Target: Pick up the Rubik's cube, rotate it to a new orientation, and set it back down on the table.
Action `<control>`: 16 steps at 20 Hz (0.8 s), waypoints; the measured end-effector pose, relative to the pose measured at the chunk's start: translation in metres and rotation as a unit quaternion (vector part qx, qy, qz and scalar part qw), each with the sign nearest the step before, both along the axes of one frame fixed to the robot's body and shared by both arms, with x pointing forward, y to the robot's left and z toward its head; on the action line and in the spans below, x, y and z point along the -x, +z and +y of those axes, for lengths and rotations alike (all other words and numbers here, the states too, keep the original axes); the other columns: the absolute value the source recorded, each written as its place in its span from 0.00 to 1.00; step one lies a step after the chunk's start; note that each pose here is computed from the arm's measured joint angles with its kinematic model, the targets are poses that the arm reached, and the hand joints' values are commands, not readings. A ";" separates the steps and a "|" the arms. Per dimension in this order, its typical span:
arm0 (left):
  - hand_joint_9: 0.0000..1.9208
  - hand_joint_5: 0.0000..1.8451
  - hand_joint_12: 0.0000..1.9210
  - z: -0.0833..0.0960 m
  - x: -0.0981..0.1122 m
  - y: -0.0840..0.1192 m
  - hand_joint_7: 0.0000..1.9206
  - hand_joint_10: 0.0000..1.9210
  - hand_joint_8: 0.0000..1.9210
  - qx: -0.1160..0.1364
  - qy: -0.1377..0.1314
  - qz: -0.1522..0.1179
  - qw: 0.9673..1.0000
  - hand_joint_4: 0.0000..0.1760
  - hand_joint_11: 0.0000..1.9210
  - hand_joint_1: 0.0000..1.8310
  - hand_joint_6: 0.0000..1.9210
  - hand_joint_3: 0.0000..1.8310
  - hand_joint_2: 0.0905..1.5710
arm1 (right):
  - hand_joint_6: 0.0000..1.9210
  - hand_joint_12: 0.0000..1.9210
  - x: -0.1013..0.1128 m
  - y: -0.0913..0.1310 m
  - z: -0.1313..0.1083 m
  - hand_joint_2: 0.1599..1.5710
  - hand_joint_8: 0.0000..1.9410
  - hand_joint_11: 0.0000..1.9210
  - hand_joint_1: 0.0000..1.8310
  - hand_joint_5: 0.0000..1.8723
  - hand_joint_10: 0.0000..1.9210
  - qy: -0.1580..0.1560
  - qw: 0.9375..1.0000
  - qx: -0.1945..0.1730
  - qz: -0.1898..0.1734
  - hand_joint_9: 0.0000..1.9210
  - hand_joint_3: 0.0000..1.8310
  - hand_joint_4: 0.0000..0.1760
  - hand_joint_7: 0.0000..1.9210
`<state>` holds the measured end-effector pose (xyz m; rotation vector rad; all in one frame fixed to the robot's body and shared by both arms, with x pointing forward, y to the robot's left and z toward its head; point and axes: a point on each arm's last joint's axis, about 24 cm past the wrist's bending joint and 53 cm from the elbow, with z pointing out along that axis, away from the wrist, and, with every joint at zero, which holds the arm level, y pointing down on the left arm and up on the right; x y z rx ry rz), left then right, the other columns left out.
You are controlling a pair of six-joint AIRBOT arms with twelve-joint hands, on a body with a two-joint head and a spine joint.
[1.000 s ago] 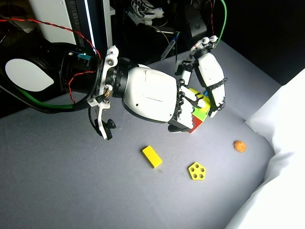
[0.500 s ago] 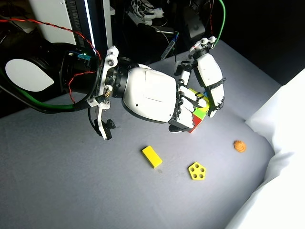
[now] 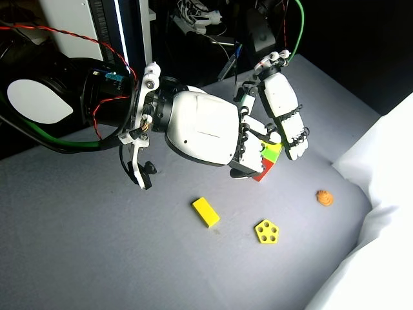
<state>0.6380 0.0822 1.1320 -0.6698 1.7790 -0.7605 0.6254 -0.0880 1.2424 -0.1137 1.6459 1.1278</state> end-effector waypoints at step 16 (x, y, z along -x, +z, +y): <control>0.05 0.01 0.22 0.000 -0.015 0.106 0.04 0.01 0.00 -0.085 -0.049 -0.062 0.993 0.07 0.00 0.37 0.00 0.00 0.57 | 0.00 0.18 0.006 -0.003 0.005 0.75 0.00 0.01 0.00 0.06 0.02 0.008 1.000 0.006 -0.001 0.08 0.00 0.00 0.10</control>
